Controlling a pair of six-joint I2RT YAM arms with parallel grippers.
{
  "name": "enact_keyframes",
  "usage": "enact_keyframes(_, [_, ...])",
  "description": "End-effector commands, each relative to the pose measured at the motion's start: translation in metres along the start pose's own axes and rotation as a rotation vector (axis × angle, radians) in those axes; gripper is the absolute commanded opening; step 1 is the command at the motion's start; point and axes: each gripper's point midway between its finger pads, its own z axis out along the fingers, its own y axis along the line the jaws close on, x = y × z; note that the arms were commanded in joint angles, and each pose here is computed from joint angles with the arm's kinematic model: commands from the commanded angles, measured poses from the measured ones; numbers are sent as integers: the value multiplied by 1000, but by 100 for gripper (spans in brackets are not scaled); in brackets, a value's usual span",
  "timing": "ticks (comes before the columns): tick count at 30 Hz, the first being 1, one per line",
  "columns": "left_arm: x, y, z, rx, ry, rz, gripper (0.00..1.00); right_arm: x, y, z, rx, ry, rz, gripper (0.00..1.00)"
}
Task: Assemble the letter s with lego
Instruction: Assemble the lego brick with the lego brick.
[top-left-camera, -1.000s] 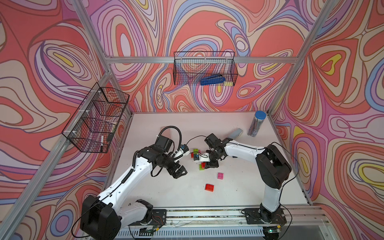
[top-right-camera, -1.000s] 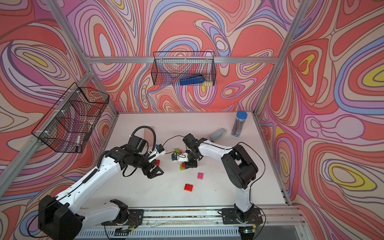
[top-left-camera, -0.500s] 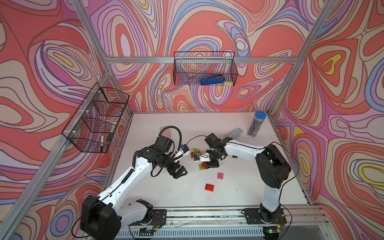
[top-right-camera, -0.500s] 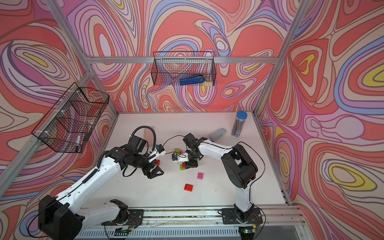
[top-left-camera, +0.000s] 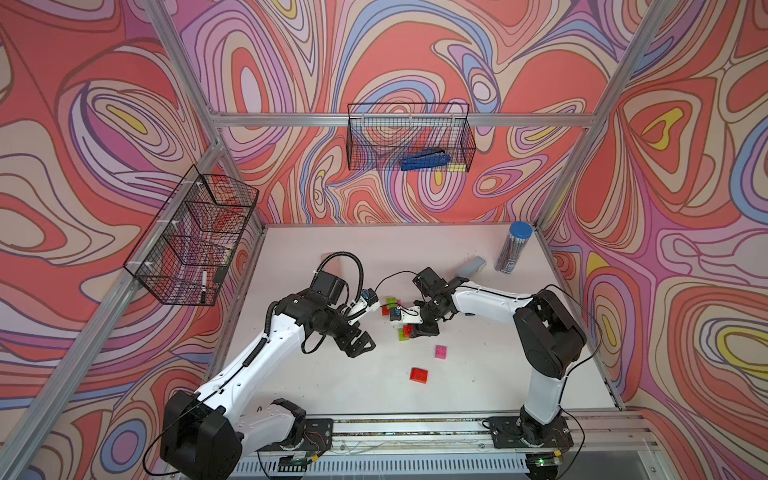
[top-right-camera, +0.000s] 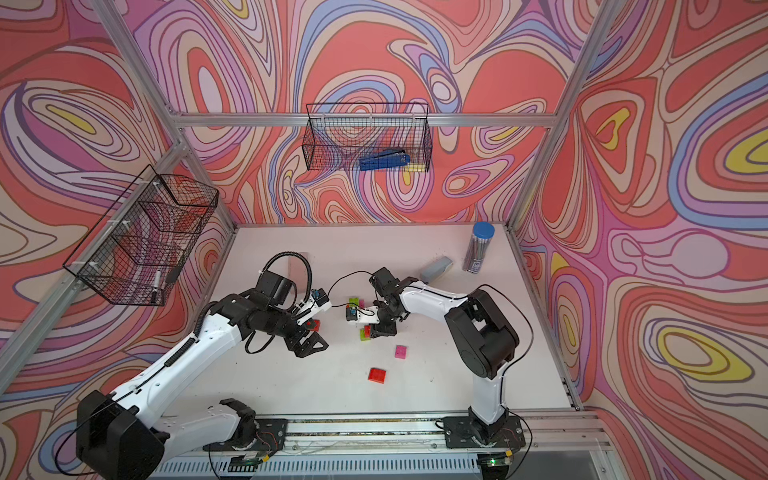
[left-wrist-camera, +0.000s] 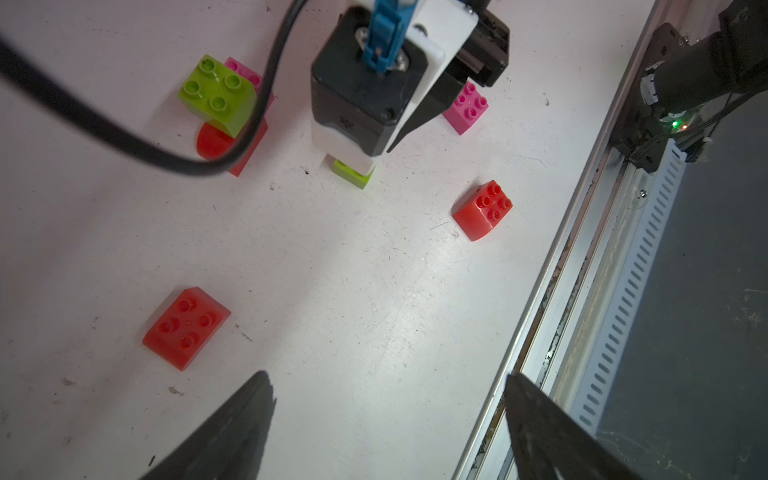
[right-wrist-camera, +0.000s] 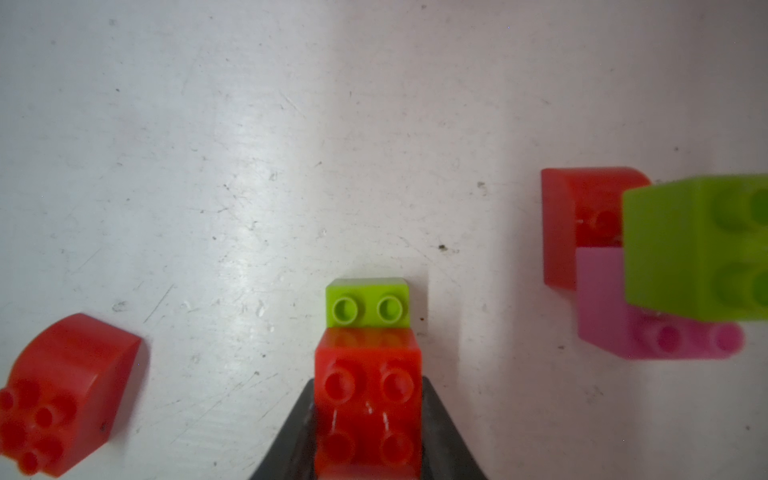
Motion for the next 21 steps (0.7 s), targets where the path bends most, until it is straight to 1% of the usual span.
enact_keyframes(1, [-2,-3,-2,13,-15,17,89,36,15,21,-75,139,41,21])
enact_keyframes(6, [-3,-3,-2,15,-17,21,89,37,15,24,-85,141,35,20])
enact_keyframes(10, [-3,-3,-2,15,-15,19,88,39,16,19,-76,149,28,20])
enact_keyframes(14, [-3,-3,-2,15,-14,19,89,30,19,11,-57,98,33,20])
enact_keyframes(17, [-3,-3,-2,18,-13,19,89,31,18,12,-47,80,34,21])
enact_keyframes(19, [-4,-3,-2,18,-17,21,89,26,18,11,-54,40,50,21])
enact_keyframes(21, [-4,-4,-3,17,-20,22,88,27,18,11,-49,37,52,21])
